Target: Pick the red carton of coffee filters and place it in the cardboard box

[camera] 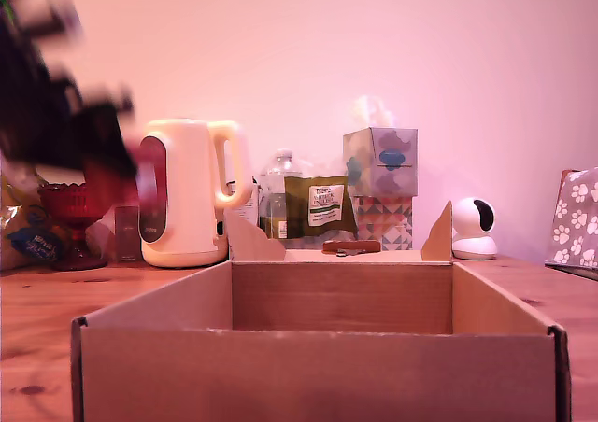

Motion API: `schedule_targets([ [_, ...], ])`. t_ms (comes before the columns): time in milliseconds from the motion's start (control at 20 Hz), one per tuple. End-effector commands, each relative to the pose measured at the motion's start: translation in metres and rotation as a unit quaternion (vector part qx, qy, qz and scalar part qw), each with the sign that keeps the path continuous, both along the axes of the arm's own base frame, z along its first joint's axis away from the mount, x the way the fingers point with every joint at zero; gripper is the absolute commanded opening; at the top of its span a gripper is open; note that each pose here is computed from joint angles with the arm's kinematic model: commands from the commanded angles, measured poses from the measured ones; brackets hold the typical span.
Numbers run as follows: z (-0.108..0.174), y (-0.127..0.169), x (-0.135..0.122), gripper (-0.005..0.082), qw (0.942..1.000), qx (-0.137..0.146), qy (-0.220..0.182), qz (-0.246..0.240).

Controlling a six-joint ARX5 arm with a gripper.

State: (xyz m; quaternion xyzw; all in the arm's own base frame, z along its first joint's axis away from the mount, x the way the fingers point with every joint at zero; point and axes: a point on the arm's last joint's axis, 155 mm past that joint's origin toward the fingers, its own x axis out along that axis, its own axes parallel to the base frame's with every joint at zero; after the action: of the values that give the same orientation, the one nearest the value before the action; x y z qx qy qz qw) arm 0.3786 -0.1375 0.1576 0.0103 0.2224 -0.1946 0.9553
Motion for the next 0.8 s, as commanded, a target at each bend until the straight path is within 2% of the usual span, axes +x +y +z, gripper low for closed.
schedule_targets([
  [0, -0.006, 0.001, -0.009, 0.0213, 0.9998, 0.006, 0.017, -0.005],
  [150, -0.003, -0.001, -0.025, 0.0213, 0.9992, 0.011, 0.029, -0.024],
  [300, -0.013, -0.019, -0.042, 0.0213, 0.9952, -0.001, 0.052, -0.084],
  [450, -0.01, -0.051, -0.061, 0.0213, 0.9856, -0.028, 0.056, -0.157],
  [600, 0.001, -0.092, -0.082, 0.0213, 0.9727, -0.038, 0.035, -0.226],
  [750, 0.006, -0.132, -0.109, 0.0213, 0.9565, -0.04, 0.02, -0.288],
])
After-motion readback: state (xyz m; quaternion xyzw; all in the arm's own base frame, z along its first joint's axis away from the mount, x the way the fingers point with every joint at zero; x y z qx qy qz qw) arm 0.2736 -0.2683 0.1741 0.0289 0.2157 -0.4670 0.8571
